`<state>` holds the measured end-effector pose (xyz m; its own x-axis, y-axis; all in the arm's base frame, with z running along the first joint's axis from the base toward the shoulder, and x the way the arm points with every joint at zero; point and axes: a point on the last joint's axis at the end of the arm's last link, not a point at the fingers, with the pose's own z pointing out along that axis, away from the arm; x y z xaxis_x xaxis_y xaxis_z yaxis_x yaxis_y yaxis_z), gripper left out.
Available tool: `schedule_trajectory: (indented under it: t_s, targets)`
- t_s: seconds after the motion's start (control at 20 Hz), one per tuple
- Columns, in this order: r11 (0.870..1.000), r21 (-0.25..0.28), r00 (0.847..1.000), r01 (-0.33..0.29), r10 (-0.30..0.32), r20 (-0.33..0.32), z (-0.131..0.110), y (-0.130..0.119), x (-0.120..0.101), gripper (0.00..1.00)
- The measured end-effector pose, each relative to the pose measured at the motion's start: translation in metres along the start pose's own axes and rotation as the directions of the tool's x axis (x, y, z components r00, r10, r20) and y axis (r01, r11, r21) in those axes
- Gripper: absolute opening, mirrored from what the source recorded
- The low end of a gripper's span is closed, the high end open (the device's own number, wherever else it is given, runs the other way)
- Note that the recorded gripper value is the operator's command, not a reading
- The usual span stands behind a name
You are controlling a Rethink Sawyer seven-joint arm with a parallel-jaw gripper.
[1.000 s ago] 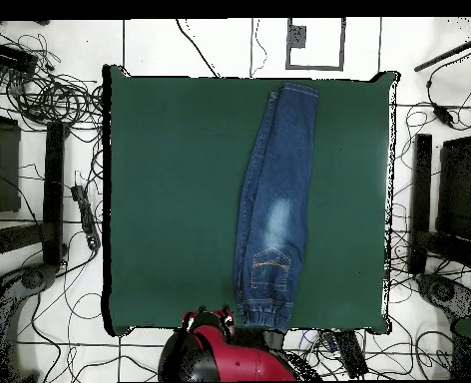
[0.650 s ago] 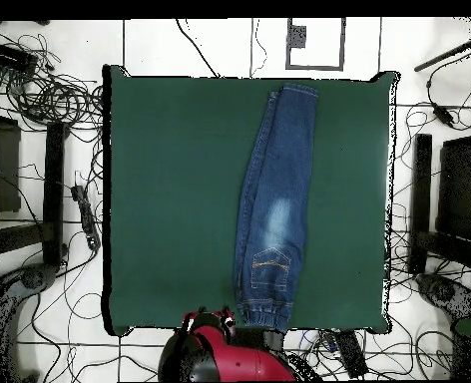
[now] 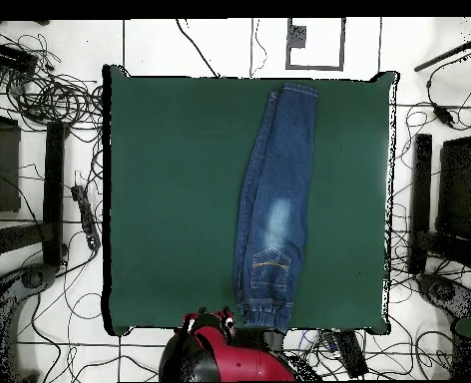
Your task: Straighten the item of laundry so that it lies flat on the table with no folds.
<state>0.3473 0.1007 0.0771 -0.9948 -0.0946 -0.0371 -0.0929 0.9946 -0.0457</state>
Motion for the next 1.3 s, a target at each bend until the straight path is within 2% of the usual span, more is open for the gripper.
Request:
schedule_trajectory:
  t_s: [0.45, 1.0, 1.3]
  targets:
    - [1.000, 0.005, 1.000, -0.010, 0.010, 0.020, -0.005, -0.005, -0.005, 1.00]
    - [0.997, 0.023, 0.992, -0.074, 0.071, 0.104, -0.028, -0.032, -0.028, 1.00]
    - [0.996, 0.015, 0.990, -0.087, 0.085, 0.114, -0.035, -0.038, -0.035, 1.00]
